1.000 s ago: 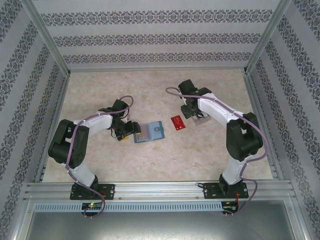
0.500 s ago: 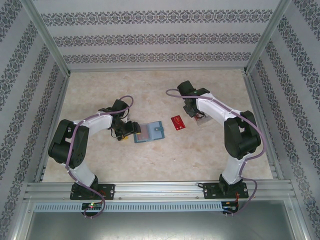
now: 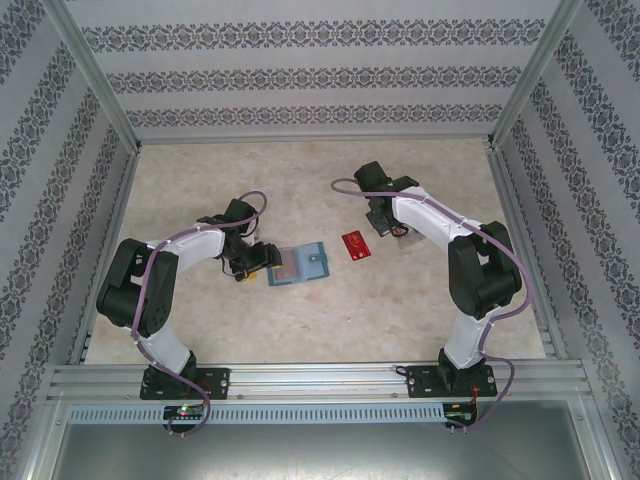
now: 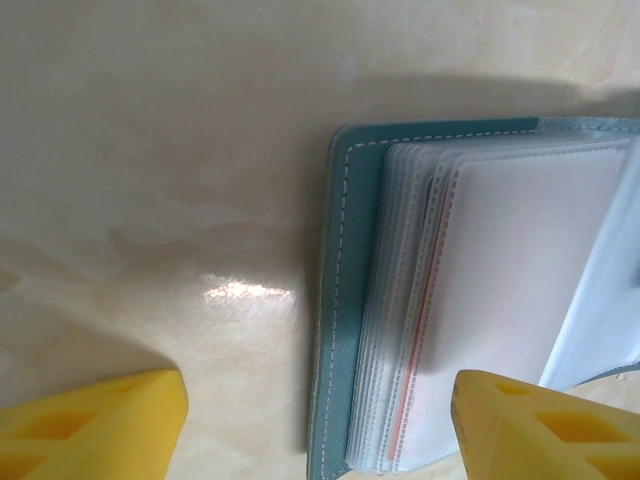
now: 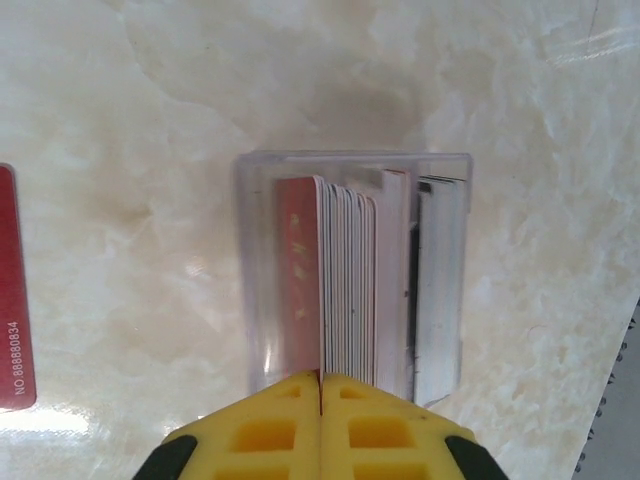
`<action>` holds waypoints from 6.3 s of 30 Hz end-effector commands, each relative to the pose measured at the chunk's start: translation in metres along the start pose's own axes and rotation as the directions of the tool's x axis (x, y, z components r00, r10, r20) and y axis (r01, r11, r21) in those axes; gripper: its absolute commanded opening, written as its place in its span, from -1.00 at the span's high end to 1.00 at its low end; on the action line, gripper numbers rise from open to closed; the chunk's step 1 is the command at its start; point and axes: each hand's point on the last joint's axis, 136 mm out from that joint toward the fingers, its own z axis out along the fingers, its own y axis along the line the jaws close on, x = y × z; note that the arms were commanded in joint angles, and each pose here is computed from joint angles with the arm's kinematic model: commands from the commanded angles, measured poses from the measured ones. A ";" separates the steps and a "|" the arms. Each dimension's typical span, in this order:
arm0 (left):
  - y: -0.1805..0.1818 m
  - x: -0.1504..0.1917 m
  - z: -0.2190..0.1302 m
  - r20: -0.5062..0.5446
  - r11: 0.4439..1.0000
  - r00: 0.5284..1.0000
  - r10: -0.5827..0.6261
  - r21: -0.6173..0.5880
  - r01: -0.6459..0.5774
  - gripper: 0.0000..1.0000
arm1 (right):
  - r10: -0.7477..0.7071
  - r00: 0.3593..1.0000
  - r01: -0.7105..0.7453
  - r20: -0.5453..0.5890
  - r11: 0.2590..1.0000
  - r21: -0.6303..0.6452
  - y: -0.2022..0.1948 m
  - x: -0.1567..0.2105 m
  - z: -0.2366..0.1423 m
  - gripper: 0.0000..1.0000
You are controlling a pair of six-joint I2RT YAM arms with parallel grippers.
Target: Put the credit cards into the card holder
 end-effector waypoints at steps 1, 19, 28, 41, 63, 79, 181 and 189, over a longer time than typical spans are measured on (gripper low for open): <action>0.010 0.027 0.025 -0.116 1.000 0.993 -0.001 -0.006 0.000 -0.45 | -0.004 1.000 0.003 0.016 0.999 0.036 -0.011 0.000 -0.012 1.00; 0.011 0.028 0.025 -0.124 1.000 0.992 0.006 -0.006 -0.006 -0.45 | 0.041 0.999 -0.039 0.026 0.995 -0.093 -0.003 0.003 -0.020 1.00; 0.010 0.028 0.028 -0.130 1.000 0.992 0.006 -0.002 -0.006 -0.45 | -0.009 0.999 0.013 -0.039 0.994 0.108 -0.023 0.010 -0.001 0.60; 0.013 0.028 0.033 -0.138 1.000 0.990 0.005 -0.007 -0.007 -0.45 | -0.029 0.999 0.037 -0.045 0.982 0.187 -0.030 0.009 -0.001 0.51; 0.014 0.029 0.036 -0.146 1.000 0.989 0.003 -0.009 -0.004 -0.44 | -0.013 1.000 0.014 -0.027 0.999 0.041 -0.007 0.009 -0.006 0.32; 0.014 0.029 0.036 -0.151 1.000 0.989 0.005 -0.008 -0.006 -0.44 | 0.010 0.994 0.006 -0.105 0.989 0.148 -0.031 0.016 0.012 -0.08; 0.000 0.029 0.013 -0.145 0.997 0.986 0.080 0.025 -0.077 -0.43 | 0.476 0.725 -0.628 -0.497 0.162 -0.761 0.121 -0.017 -0.117 1.00; 0.000 0.032 0.013 -0.149 0.996 0.985 0.083 0.038 -0.079 -0.43 | 0.403 0.673 -0.704 -0.620 0.090 -0.705 0.143 -0.013 -0.086 1.00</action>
